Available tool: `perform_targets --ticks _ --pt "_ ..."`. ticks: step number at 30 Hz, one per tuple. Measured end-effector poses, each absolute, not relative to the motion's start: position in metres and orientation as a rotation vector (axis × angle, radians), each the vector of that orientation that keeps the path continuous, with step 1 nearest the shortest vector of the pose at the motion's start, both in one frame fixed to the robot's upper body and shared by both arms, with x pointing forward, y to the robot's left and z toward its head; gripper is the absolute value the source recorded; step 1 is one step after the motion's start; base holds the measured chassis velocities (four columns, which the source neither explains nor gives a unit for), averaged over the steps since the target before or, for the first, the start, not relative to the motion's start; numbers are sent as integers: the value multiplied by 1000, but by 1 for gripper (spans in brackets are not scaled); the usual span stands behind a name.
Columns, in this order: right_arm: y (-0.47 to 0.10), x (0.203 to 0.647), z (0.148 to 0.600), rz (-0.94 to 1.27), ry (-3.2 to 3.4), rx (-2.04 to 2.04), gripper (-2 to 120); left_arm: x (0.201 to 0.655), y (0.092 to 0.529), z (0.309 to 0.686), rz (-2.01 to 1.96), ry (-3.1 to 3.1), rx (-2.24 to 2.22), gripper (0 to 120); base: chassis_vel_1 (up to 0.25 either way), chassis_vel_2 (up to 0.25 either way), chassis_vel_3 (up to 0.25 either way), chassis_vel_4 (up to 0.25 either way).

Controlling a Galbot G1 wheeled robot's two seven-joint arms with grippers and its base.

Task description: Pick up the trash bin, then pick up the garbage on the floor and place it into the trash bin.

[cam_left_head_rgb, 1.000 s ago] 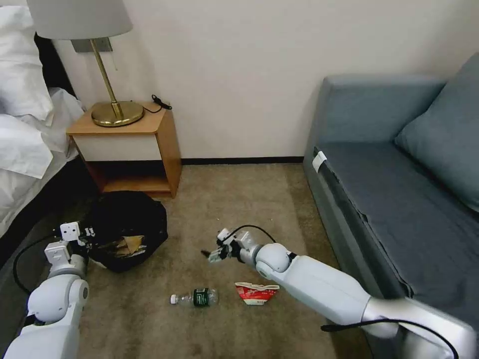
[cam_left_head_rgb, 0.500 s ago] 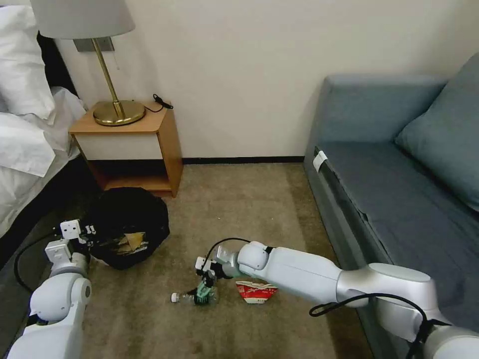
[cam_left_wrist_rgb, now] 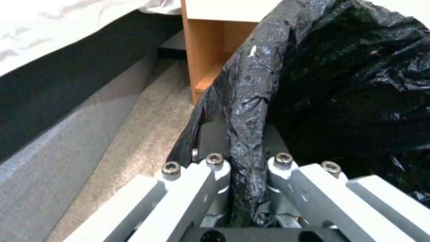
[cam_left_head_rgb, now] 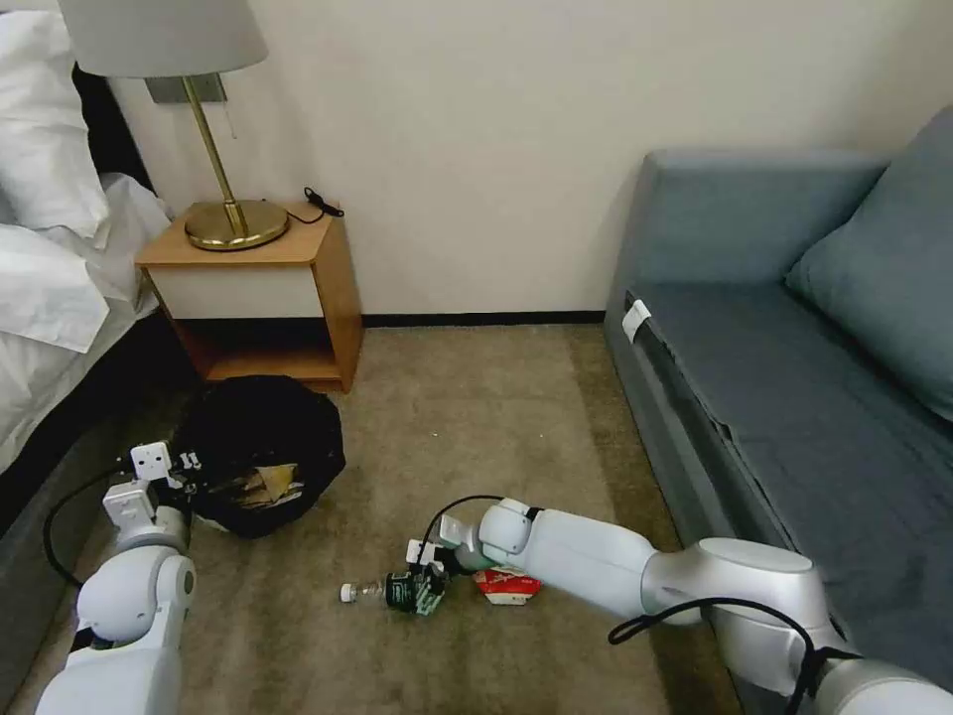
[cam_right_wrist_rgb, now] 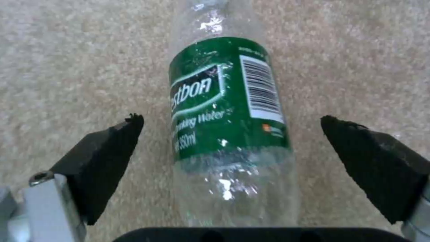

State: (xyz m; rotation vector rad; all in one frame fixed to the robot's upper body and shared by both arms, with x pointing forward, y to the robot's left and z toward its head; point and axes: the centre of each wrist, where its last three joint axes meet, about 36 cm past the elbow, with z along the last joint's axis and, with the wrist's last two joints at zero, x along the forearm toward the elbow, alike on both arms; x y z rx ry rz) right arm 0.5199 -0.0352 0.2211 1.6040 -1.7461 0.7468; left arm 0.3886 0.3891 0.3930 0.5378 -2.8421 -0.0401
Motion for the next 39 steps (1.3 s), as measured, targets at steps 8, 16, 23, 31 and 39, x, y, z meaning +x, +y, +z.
perform_targets --ticks 8,16,23,31,39 --pt "-29 511 211 746 -1737 1589 100 384 388 391 -41 -2840 534 3 0 0 0 0" --pt "-28 504 201 750 -1744 1559 89 379 390 388 -46 -2836 535 3 0 0 0 0" --pt "-27 504 201 749 -1755 1556 69 378 391 388 -47 -2837 536 3 0 0 0 0" --pt "-29 506 203 742 -1781 1550 39 377 392 386 -44 -2833 537 3 0 0 0 0" --pt "-35 519 217 727 -1837 1557 23 378 397 384 -52 -2827 544 3 0 0 0 0"
